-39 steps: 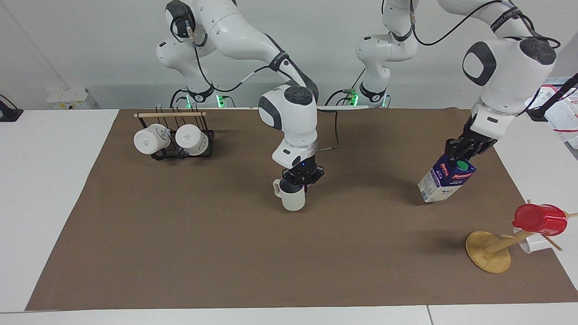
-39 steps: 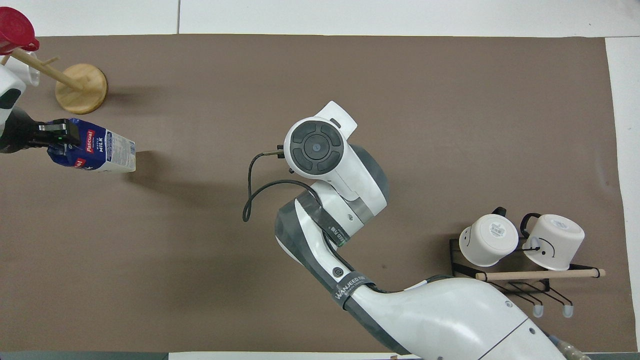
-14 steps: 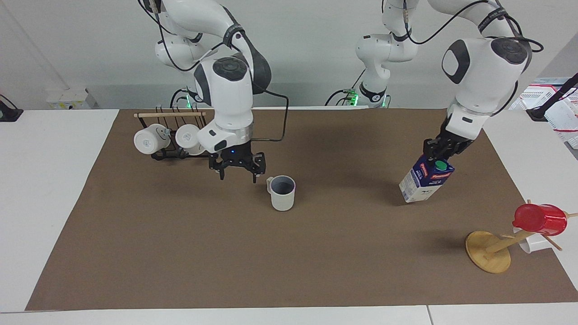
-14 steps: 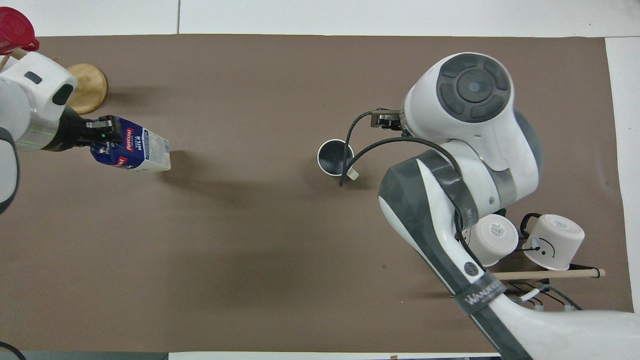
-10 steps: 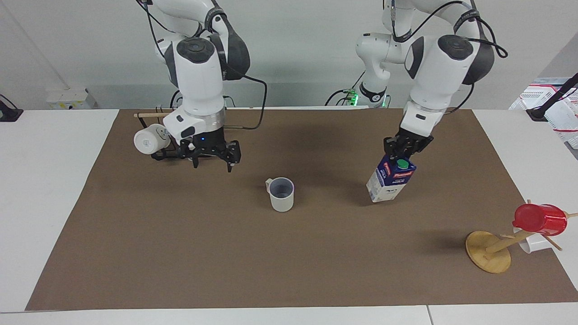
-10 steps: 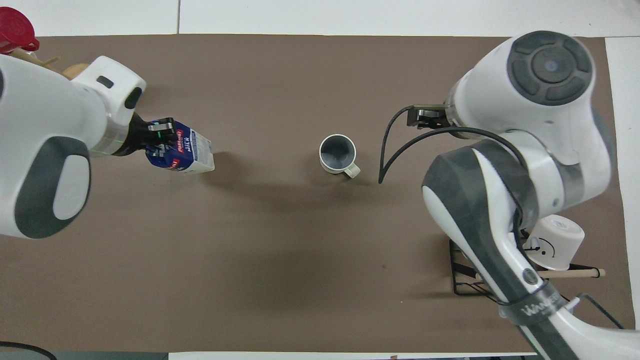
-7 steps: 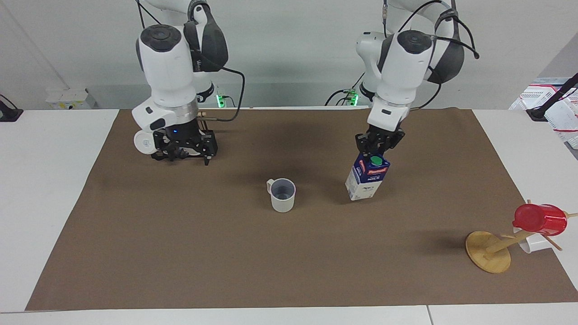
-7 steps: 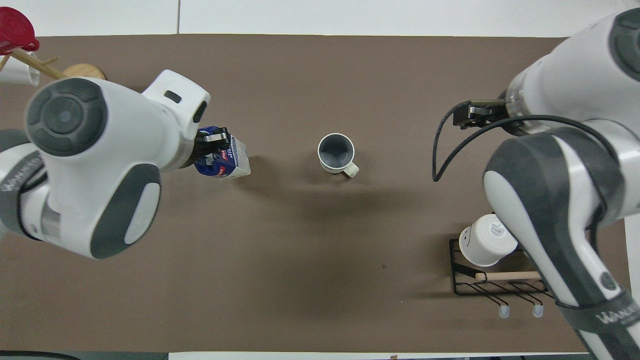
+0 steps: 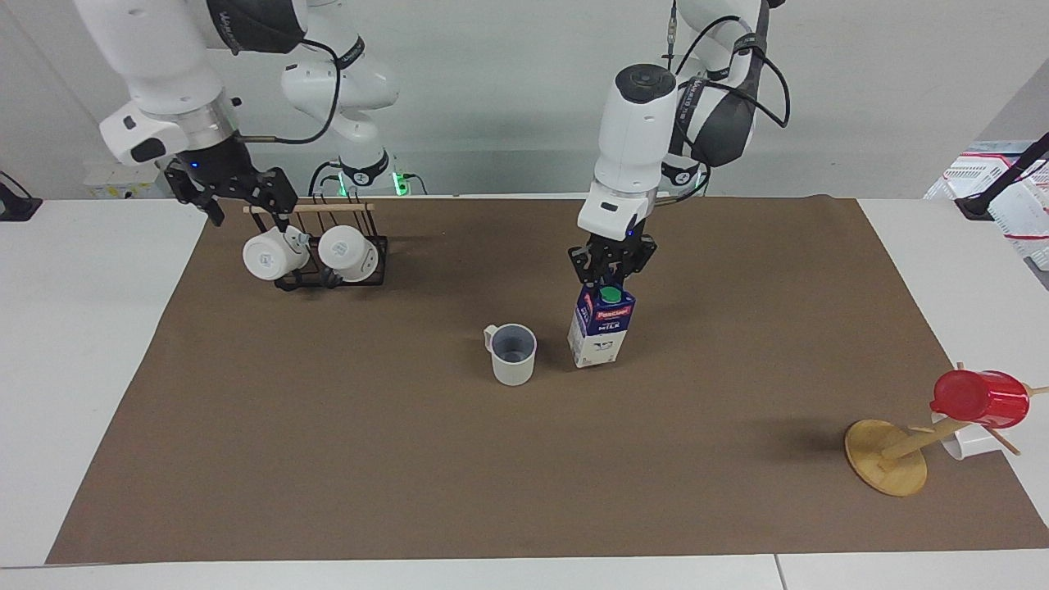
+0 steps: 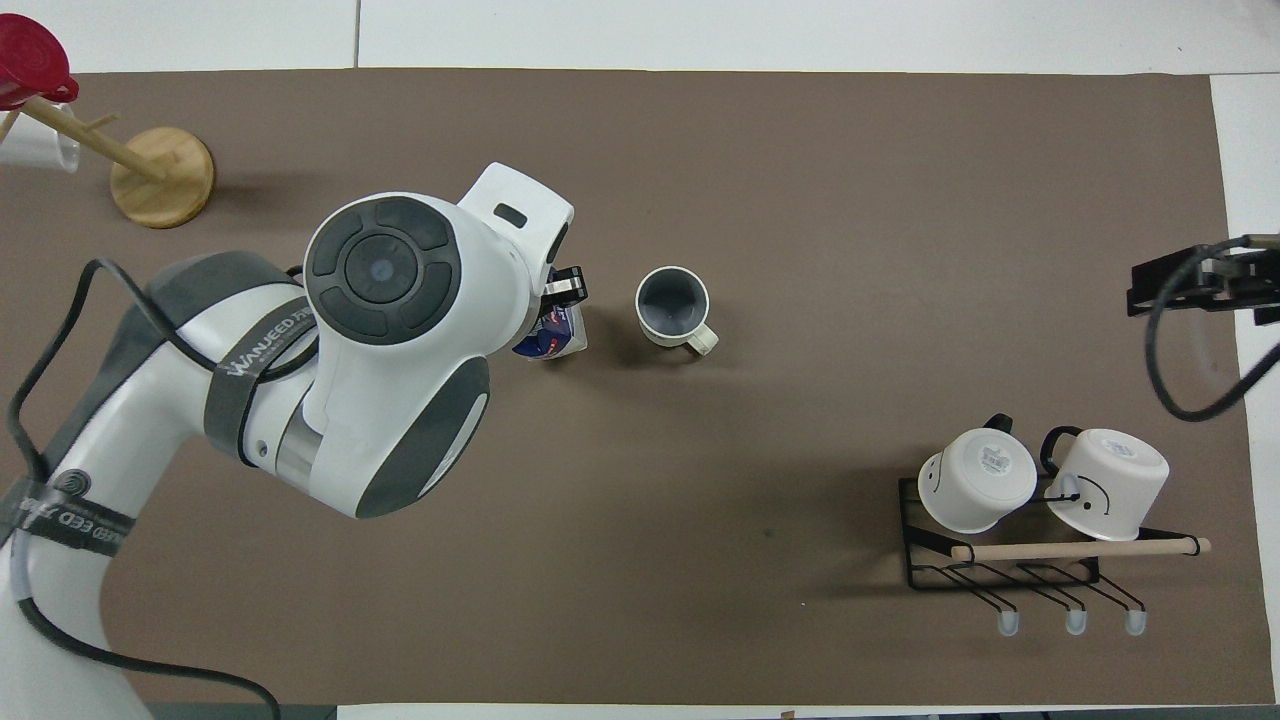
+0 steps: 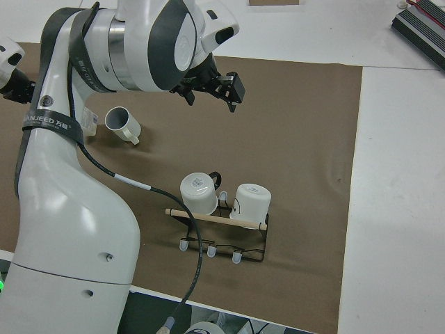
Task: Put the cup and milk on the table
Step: 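Carry the milk carton toward the mug while the right gripper withdraws, then lower the milk carton beside the mug with the left gripper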
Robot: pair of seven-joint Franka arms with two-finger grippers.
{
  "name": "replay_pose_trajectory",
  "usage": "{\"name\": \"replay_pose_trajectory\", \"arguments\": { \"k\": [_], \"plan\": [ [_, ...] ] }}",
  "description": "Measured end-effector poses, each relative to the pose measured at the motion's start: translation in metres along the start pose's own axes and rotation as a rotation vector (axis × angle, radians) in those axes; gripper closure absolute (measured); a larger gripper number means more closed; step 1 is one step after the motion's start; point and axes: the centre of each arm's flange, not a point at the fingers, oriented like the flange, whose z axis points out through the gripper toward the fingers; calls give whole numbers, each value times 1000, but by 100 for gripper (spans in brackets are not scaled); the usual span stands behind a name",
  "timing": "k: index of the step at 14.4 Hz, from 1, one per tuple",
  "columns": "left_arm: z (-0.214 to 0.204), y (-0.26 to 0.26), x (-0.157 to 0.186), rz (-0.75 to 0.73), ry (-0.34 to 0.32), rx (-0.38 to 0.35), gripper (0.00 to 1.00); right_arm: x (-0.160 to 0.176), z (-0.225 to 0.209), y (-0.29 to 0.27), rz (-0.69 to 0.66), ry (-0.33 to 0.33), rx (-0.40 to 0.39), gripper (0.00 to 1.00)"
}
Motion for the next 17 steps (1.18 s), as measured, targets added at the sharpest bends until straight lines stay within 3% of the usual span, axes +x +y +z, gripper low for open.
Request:
{"name": "replay_pose_trajectory", "arguments": {
  "k": [6,17],
  "plan": [
    [20,29,-3,61,50,-14,59,10,-2,10,11,-29,-3,0],
    [22,38,-16,89,30,-1,59,9,2,6,5,-50,2,0]
  ]
}}
